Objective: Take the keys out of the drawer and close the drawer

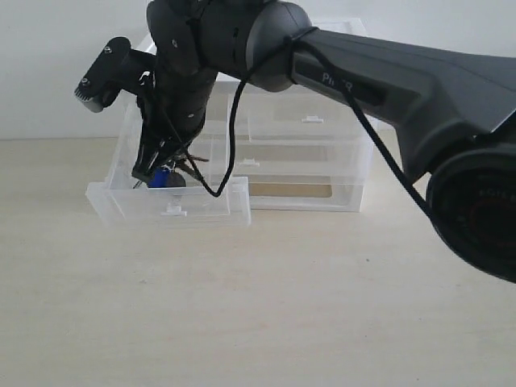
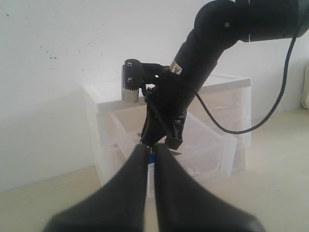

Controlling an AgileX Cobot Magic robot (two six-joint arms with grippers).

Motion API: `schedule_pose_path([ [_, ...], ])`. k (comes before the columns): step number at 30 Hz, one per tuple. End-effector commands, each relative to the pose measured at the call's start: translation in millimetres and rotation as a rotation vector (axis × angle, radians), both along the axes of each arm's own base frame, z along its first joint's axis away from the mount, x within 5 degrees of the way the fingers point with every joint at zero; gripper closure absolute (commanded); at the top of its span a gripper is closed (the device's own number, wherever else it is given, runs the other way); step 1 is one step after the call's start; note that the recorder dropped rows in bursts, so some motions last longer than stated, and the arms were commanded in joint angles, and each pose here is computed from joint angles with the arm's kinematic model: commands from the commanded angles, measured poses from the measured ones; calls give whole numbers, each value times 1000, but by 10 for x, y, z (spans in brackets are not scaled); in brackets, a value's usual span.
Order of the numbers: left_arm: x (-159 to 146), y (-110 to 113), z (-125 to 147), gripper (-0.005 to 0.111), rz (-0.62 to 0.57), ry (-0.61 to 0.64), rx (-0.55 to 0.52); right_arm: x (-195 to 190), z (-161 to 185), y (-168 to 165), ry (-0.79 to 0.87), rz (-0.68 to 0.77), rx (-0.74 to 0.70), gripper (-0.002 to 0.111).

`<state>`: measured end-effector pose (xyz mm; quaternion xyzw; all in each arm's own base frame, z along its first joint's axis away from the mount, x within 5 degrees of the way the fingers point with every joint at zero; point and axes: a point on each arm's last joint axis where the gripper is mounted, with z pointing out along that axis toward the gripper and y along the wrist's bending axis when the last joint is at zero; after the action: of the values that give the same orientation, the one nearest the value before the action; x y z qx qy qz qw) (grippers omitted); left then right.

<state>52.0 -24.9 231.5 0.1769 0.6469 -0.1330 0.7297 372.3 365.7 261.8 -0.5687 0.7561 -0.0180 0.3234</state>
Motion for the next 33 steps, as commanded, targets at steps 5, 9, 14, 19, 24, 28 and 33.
schedule_pose_path([
  [5, 5, -5, -18, 102, -6, 16, -13, 55, 240, -166, -98, -90, -29, 108],
  [9, 5, -5, -18, 102, -6, 16, -13, -6, 397, -177, -106, -84, 9, 108],
  [14, 5, -5, -18, 102, -6, 16, -13, -213, 573, -93, -112, -46, 20, 108],
  [19, 5, -5, -18, 102, -7, 22, -24, -200, 372, -155, 151, -31, 76, 73],
  [24, 5, -5, -18, 102, -8, 23, -27, 65, 198, -272, 159, -125, 122, 49],
  [28, 5, -5, -18, 102, -8, 25, -31, 156, -10, -205, 221, -91, 197, 49],
  [33, 5, -5, -18, 102, -8, 25, -31, 163, -28, -176, 211, -55, 209, 49],
])
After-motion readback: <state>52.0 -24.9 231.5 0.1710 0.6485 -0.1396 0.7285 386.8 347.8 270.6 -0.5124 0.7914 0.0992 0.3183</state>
